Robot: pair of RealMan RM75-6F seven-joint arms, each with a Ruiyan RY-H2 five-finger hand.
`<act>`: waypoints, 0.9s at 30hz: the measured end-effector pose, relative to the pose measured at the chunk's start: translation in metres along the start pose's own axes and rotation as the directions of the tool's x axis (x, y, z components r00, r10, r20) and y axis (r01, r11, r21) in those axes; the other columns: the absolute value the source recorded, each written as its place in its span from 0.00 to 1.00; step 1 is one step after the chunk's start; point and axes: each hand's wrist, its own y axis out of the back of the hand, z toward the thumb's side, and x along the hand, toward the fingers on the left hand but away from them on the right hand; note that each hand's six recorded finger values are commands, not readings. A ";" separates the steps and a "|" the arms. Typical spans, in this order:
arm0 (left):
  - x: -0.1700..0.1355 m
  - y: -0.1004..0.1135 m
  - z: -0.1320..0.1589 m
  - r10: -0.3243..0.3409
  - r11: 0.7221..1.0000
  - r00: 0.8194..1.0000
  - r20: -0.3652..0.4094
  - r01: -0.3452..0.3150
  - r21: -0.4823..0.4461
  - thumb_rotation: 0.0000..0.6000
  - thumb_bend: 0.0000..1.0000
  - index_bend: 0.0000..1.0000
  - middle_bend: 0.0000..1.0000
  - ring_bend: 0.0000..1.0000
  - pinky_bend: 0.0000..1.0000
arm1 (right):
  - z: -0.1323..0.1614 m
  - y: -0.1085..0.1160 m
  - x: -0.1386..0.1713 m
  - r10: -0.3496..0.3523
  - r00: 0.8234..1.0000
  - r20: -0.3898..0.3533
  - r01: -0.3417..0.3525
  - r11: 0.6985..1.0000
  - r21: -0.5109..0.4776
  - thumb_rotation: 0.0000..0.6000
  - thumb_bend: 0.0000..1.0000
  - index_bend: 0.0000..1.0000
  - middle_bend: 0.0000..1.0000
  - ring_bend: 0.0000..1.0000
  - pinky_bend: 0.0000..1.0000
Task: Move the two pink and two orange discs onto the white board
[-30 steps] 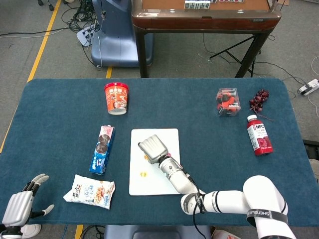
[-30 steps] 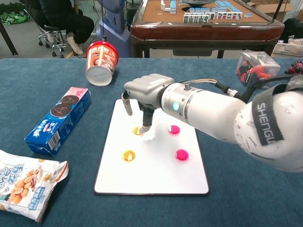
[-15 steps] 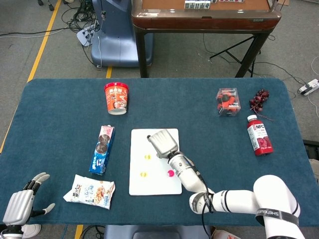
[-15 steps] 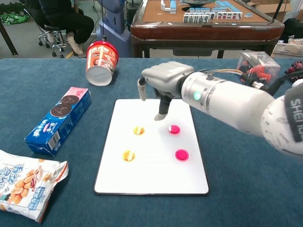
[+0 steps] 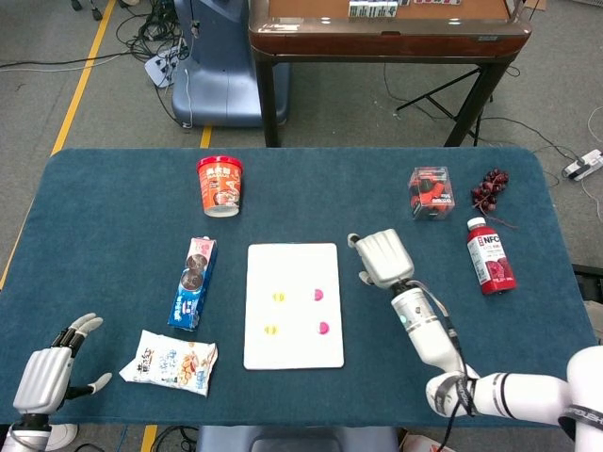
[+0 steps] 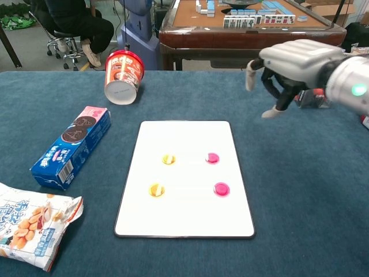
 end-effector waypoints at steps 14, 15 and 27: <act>0.022 0.028 0.028 0.060 0.998 0.997 0.054 -0.062 0.032 1.00 0.09 0.21 0.16 0.21 0.61 | -0.121 0.021 0.102 -0.134 0.974 0.181 0.136 0.991 0.003 1.00 0.13 0.42 0.54 0.52 0.63; 0.023 0.031 0.029 0.068 0.997 0.996 0.055 -0.070 0.035 1.00 0.09 0.21 0.16 0.21 0.61 | -0.127 0.023 0.108 -0.139 0.972 0.191 0.140 0.990 0.004 1.00 0.13 0.42 0.54 0.52 0.63; 0.033 0.061 0.024 0.100 0.990 0.994 0.043 -0.103 0.095 1.00 0.28 0.22 0.17 0.22 0.61 | -0.173 0.016 0.170 -0.139 0.941 0.309 0.151 0.988 -0.016 1.00 0.13 0.42 0.54 0.52 0.63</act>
